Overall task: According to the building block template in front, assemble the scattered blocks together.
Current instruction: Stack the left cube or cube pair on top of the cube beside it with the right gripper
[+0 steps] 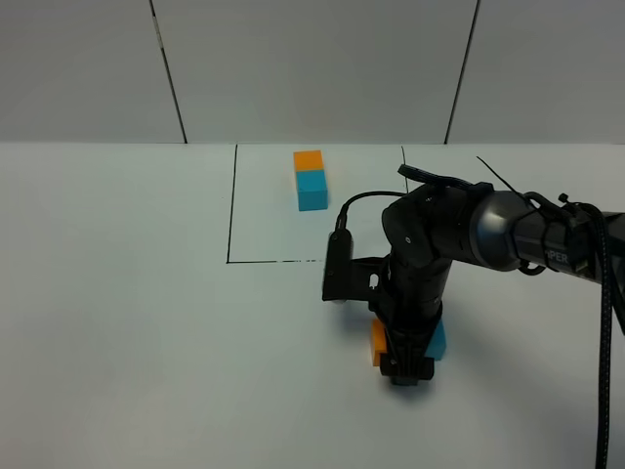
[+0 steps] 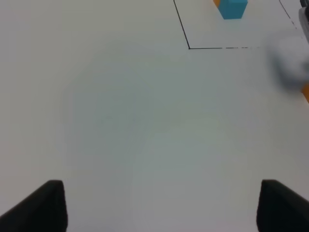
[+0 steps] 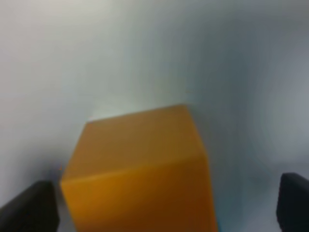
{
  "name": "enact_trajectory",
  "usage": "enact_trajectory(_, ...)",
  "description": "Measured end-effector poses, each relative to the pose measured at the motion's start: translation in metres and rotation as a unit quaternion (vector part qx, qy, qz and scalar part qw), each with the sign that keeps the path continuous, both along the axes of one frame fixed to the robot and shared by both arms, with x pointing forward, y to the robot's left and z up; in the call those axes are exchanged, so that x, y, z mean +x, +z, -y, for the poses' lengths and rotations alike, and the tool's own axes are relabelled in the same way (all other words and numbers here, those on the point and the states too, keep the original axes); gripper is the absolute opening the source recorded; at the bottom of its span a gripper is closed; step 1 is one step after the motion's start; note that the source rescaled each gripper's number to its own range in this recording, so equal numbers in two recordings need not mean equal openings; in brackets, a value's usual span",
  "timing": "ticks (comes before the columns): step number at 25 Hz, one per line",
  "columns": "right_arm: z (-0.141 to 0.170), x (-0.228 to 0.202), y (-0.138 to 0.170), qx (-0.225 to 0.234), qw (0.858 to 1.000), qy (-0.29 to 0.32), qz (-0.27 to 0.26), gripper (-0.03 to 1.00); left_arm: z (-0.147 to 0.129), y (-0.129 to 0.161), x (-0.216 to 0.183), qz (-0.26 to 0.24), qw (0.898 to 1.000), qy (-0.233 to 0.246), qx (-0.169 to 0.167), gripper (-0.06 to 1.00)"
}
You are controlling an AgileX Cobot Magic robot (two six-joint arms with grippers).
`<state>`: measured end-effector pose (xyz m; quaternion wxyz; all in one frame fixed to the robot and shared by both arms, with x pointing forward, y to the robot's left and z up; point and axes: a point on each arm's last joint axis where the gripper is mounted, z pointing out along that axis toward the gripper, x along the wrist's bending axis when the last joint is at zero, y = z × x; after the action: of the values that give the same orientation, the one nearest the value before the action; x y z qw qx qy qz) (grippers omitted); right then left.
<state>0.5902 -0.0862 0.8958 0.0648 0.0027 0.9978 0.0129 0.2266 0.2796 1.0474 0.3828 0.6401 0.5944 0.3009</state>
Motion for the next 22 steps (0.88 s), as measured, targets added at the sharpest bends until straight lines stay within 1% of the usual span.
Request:
enact_trajectory(10,0.0008,0.0000,0.0000,-0.005,1.000,0.006,0.000,0.80,0.0000,0.0000,0.0000,0.000,1.000,0.000,0.000,0.68)
enact_trajectory(15,0.0010,-0.0001,-0.0061,-0.011,1.000,0.014,-0.007,0.80,0.0000,0.0000,0.0000,0.000,1.000,0.000,0.000,0.68)
enact_trajectory(22,0.0043,0.0015,-0.0071,-0.013,1.000,0.008,-0.013,0.80,0.0000,0.0000,0.0000,0.000,1.000,0.000,0.000,0.68)
